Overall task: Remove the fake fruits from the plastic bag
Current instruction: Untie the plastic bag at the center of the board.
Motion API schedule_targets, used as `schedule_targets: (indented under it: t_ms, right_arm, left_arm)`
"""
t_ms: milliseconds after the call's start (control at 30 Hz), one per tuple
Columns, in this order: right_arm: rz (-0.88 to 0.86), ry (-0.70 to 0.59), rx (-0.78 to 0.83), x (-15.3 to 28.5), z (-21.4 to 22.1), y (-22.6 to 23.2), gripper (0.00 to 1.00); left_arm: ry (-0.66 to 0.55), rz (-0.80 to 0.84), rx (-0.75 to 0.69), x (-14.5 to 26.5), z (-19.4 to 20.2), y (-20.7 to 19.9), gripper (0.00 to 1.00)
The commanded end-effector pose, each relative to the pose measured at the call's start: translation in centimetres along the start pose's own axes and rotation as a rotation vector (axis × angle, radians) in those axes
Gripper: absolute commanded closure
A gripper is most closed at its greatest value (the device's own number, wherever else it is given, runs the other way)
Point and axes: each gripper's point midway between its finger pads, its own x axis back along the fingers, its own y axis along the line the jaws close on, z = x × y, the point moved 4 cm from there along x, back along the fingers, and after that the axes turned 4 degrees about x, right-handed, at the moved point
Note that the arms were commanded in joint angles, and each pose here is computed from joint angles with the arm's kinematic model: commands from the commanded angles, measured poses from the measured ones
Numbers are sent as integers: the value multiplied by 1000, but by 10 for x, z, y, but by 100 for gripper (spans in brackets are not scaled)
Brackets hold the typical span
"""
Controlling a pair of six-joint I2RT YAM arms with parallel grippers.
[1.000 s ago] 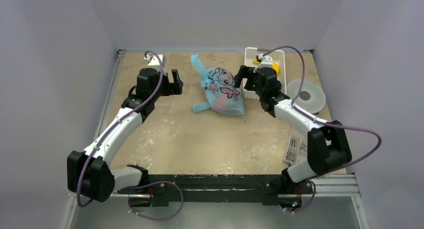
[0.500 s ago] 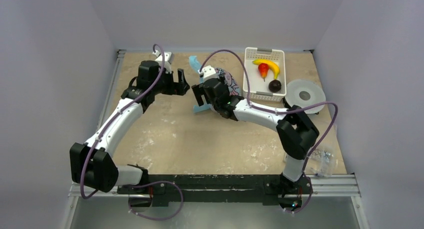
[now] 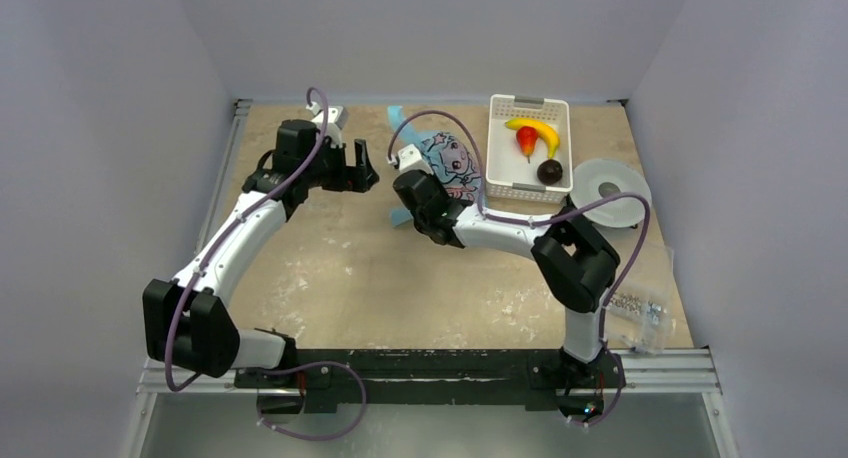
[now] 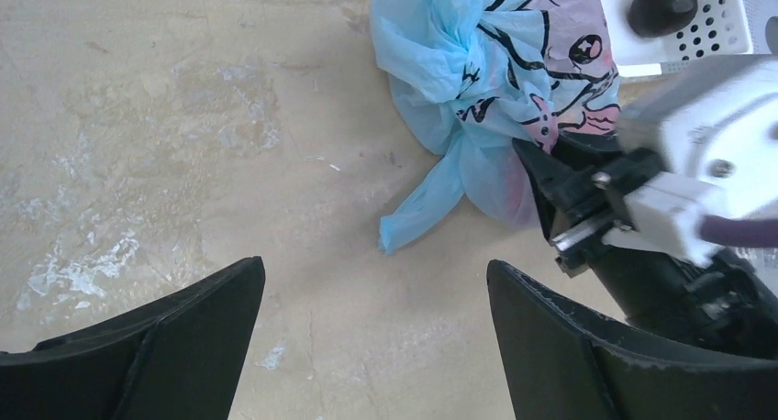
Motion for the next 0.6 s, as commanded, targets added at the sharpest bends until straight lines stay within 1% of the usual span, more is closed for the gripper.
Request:
schedule_targets:
  t_ms: [0, 67, 167, 267, 367, 467, 533, 567]
  right_arm:
    - [-68, -141, -120, 19, -33, -12, 90]
    - [-151, -179, -163, 27, -38, -13, 94]
    - [-331, -248, -248, 38, -43, -12, 100]
    - [-536, -297, -311, 47, -44, -11, 100]
    - [-702, -326, -357, 52, -40, -14, 100]
    - [-810, -328, -360, 54, -32, -10, 100]
    - [-858, -325, -352, 58, -27, -5, 100]
    - [-876, -330, -353, 60, -26, -3, 100]
  left_arm:
    - [-1, 29, -22, 0, -13, -5, 9]
    - [8, 63, -24, -2, -11, -9, 9]
    - [28, 111, -20, -6, -9, -14, 9]
    - [78, 155, -9, -12, -5, -19, 11]
    - [132, 184, -4, -18, 2, -22, 13]
    - [166, 243, 5, -21, 4, -30, 17]
    - [183, 248, 4, -23, 7, -30, 18]
    - [195, 240, 1, -24, 10, -29, 20]
